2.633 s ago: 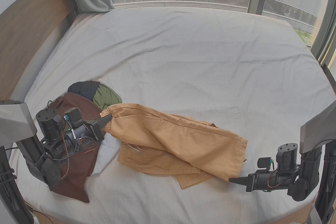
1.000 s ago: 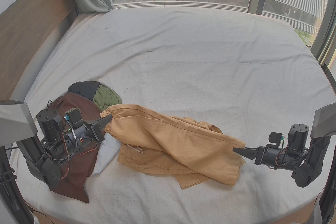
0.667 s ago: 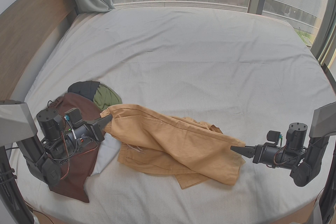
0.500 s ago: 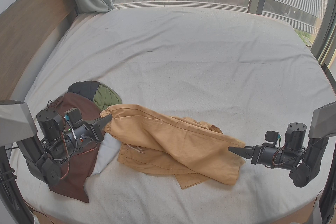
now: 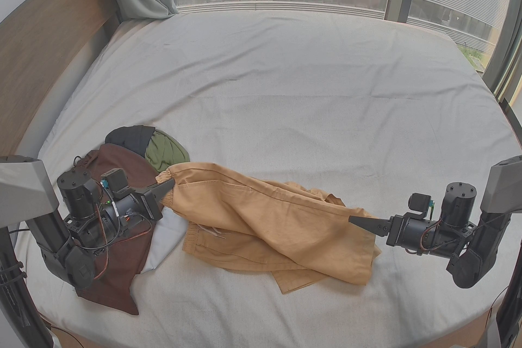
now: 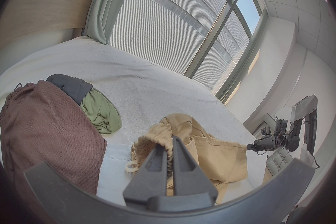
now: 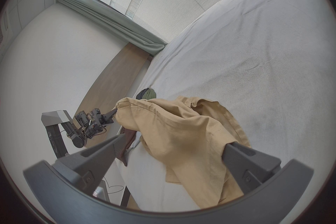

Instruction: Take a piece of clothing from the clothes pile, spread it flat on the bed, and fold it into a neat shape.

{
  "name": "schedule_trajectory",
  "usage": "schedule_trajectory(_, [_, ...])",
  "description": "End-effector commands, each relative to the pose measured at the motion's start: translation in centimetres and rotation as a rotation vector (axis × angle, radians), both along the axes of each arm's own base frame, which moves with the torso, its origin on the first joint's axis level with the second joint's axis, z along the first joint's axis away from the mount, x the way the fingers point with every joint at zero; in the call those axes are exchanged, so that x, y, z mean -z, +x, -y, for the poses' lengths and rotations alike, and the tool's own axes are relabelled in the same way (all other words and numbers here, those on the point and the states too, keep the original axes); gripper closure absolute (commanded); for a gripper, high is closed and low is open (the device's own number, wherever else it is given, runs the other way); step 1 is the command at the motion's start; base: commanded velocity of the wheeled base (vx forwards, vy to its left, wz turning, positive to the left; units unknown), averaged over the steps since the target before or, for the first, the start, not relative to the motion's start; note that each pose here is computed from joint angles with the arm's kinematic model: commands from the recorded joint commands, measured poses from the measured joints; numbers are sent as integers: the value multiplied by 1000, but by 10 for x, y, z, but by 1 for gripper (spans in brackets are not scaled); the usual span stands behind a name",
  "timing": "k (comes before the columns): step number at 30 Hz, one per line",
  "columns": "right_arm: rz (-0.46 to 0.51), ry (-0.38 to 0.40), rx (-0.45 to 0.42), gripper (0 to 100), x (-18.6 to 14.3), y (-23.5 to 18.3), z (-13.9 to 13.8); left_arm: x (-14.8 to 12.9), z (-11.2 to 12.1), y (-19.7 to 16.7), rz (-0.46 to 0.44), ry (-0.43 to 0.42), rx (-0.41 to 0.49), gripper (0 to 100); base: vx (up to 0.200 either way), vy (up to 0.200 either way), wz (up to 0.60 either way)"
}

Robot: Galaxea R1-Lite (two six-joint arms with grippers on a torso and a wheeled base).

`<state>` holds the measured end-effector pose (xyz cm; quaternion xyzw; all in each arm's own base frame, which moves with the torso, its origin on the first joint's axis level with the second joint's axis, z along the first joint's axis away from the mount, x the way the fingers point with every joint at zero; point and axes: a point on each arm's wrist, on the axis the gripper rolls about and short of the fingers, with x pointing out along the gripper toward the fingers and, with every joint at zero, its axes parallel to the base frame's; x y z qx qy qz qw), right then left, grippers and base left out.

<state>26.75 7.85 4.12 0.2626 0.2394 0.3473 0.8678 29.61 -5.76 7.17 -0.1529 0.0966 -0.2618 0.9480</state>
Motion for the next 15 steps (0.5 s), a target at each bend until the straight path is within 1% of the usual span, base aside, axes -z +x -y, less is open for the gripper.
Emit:
schedule_trajectory(1, [4,9,-15,0,-2,0,-5,0,0,0,1,0,-1,100,0,0,0])
schedule_trajectory(6, [-5,4,-33,0,1,-1,-10,0,0,0,1,0,-1,100,0,0,0])
schedule_trajectory(10, [-41,-5,-17,0,13,3,-7,0,-1,0,0,-2,-4,100,0,0,0])
schedule_trajectory(15, [-52,-9,-7,0,19,7,-5,0,-1,0,2,-2,-4,100,0,0,0])
